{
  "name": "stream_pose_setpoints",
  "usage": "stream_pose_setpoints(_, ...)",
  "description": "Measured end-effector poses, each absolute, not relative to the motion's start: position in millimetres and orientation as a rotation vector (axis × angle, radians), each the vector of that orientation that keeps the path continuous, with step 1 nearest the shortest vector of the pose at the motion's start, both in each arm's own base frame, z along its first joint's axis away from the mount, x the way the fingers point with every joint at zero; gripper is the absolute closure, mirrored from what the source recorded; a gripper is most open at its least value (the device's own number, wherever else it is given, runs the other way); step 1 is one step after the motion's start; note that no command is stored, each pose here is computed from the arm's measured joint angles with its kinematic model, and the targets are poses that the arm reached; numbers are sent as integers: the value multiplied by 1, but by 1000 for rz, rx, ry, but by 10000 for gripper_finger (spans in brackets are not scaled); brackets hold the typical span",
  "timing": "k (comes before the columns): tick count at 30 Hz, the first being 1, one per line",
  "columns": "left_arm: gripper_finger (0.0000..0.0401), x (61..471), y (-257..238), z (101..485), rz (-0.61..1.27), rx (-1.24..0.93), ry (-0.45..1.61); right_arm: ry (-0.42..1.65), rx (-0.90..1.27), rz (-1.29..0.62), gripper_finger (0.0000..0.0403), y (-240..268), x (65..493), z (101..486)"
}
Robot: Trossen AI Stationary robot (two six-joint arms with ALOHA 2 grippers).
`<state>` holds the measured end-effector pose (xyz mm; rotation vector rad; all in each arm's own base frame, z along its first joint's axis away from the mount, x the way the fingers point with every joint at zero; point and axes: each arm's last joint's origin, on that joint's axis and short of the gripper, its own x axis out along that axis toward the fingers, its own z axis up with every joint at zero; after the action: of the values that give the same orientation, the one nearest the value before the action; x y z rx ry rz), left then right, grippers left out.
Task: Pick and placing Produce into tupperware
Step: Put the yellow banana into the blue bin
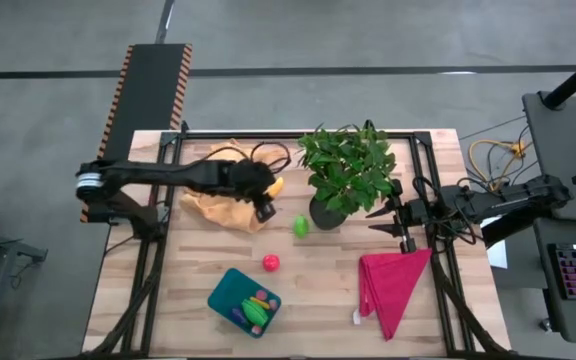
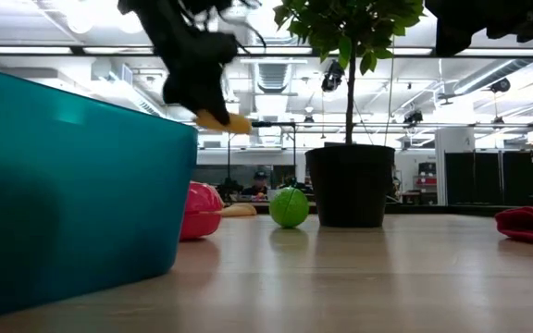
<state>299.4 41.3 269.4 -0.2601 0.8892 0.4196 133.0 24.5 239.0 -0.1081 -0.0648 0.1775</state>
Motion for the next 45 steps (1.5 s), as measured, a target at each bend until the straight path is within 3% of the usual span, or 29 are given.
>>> stream_pose_setpoints(13, 279, 258, -47, 307, 339, -467, 805, -78, -108, 176, 300, 24, 133, 240)
stream_pose_setpoints(28, 278, 266, -126, 265, 413, -656, 921, -53, -47, 179, 307, 25, 133, 238)
stream_pose_setpoints(45, 278, 255, -202, 255, 459, -878, 911, -48, -48, 180, 309, 25, 133, 238)
